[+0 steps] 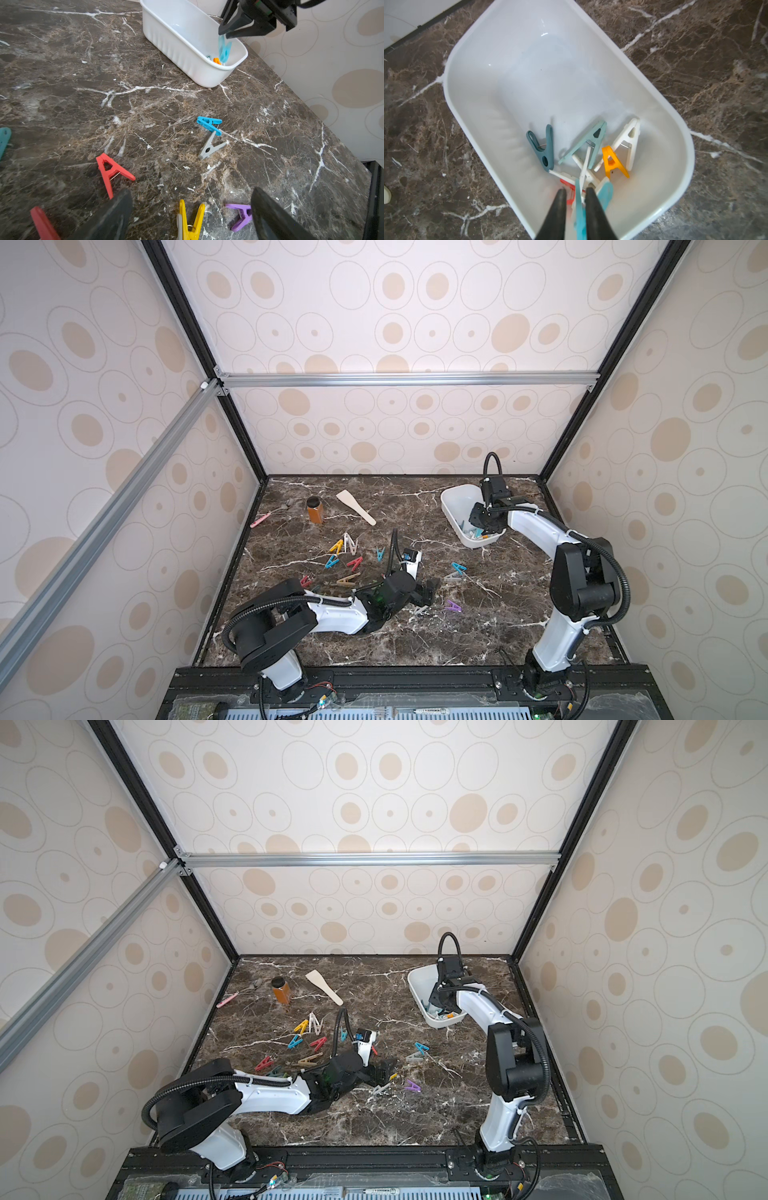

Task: Put the clothespins into the storage box
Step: Place the clothespin in the storage box, then pick up the clothespin from the center of the board.

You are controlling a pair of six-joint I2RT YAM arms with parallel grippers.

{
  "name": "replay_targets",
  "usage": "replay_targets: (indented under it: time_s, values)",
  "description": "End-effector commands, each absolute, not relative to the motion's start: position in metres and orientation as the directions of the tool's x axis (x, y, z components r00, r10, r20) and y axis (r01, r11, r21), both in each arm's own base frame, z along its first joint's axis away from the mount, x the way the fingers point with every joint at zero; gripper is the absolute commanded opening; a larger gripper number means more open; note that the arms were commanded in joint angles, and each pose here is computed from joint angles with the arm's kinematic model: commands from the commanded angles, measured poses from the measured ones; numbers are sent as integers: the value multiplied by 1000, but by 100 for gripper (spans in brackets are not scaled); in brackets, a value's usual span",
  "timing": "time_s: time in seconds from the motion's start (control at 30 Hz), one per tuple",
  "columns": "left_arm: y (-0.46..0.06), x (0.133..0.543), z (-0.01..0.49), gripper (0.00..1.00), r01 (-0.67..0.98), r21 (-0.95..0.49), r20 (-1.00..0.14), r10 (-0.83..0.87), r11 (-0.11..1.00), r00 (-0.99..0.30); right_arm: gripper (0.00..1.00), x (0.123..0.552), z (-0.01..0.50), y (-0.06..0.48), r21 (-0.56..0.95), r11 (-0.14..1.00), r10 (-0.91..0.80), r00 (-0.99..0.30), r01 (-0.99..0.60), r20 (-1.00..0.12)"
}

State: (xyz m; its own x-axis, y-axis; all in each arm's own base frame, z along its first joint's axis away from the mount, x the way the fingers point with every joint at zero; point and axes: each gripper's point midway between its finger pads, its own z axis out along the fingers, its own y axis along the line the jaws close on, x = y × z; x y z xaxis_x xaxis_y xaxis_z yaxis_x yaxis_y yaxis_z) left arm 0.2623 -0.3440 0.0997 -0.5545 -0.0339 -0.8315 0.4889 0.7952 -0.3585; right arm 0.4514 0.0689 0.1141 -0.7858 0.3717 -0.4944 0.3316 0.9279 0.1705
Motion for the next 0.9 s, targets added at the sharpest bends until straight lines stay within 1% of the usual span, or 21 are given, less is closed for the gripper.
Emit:
replay_targets:
  time_s: [0.0, 0.07, 0.13, 0.2, 0.27, 0.33, 0.43, 0.5, 0.6, 0.67, 0.77, 0.87]
  values:
    - [-338, 272, 118, 89, 475, -347, -857, -67, 809, -512, 30, 447, 155, 74, 142, 950, 308, -769, 277, -560]
    - [-325, 278, 126, 90, 448, -318, -874, -76, 835, -479, 32, 435, 169, 86, 111, 969, 242, -772, 219, -588]
    - [-309, 284, 134, 90, 411, -310, -882, -99, 857, -460, 33, 422, 173, 119, 133, 985, 166, -795, 108, -583]
    - [-292, 287, 135, 90, 364, -308, -882, -120, 879, -456, 33, 406, 165, 151, 166, 986, 95, -840, 6, -535]
    - [-270, 288, 135, 91, 304, -313, -879, -154, 900, -451, 35, 385, 148, 194, 186, 976, -13, -878, -116, -479]
    - [-250, 288, 133, 91, 259, -319, -876, -179, 912, -448, 35, 365, 132, 226, 172, 966, -102, -897, -192, -430]
    - [-226, 285, 126, 91, 209, -303, -871, -182, 930, -456, 37, 345, 117, 265, 147, 947, -205, -889, -286, -409]
    - [-213, 283, 122, 92, 185, -284, -871, -173, 941, -460, 39, 338, 106, 283, 138, 938, -243, -885, -320, -397]
    - [-196, 278, 116, 93, 151, -273, -868, -176, 950, -464, 40, 327, 81, 300, 164, 930, -259, -902, -330, -345]
    - [-187, 274, 114, 93, 134, -279, -864, -188, 951, -467, 40, 322, 67, 306, 155, 929, -274, -907, -336, -320]
    - [-185, 272, 114, 93, 145, -307, -863, -210, 941, -460, 40, 316, 49, 312, 131, 928, -303, -909, -350, -285]
    - [-192, 272, 113, 93, 169, -314, -860, -204, 934, -468, 39, 321, 36, 315, 111, 930, -311, -911, -350, -270]
